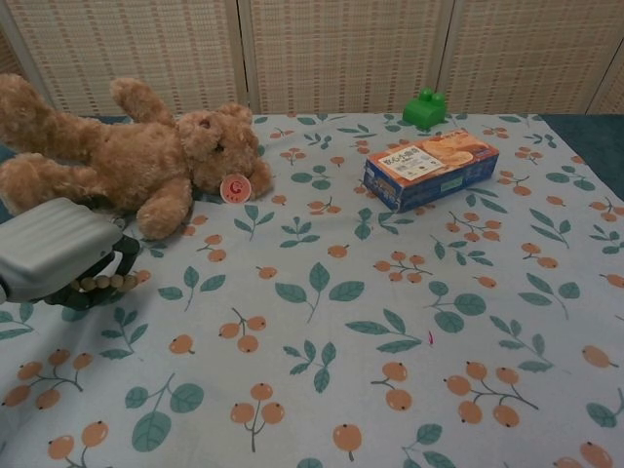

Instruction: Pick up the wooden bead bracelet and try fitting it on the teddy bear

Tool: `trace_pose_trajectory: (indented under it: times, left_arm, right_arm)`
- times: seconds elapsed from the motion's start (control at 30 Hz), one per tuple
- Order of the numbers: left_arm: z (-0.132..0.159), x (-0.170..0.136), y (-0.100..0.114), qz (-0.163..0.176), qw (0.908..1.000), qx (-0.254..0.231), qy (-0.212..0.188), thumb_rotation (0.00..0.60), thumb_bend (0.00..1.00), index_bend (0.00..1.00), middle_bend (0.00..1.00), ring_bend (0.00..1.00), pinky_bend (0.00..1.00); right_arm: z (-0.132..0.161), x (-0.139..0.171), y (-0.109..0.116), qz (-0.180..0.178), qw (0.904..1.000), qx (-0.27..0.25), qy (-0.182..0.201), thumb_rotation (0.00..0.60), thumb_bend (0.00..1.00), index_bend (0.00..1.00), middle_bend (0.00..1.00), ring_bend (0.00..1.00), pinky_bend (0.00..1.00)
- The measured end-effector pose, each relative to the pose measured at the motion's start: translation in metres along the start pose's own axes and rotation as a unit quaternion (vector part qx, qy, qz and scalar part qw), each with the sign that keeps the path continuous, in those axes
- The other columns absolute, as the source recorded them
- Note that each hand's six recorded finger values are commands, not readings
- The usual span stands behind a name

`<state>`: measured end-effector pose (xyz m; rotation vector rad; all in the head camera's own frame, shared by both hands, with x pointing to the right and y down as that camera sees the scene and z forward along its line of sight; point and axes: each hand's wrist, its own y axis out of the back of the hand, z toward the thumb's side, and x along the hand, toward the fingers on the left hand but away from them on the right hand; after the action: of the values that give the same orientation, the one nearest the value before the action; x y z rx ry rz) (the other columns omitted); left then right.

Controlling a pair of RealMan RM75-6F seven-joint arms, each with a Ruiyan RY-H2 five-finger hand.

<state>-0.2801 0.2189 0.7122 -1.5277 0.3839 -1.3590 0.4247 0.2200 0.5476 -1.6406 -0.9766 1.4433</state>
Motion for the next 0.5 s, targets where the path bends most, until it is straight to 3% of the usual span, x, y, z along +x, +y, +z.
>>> trace_pose_trajectory:
  times: [0.3, 0.43, 0.5]
  left_arm:
    - [-0.006, 0.005, 0.003, -0.008, 0.9995, -0.024, 0.017, 0.6, 0.63, 0.72, 0.88, 0.5, 0.17]
    - [-0.016, 0.013, 0.015, -0.017, 0.9933, -0.101, 0.053, 0.6, 0.66, 0.71, 0.88, 0.53, 0.2]
    - [-0.023, 0.018, 0.024, -0.021, 0.9832, -0.162, 0.082, 0.6, 0.67, 0.7, 0.87, 0.54, 0.22]
  right_arm:
    - [-0.001, 0.0, 0.001, -0.001, 1.0, 0.0, 0.0, 0.543, 0.24, 0.0, 0.0, 0.0, 0.0]
    - [0.0, 0.0, 0.0, 0.001, 1.0, 0.0, 0.002, 0.544, 0.24, 0.0, 0.0, 0.0, 0.0]
    - [0.0, 0.0, 0.0, 0.001, 1.0, -0.001, 0.002, 0.544, 0.24, 0.0, 0.0, 0.0, 0.0]
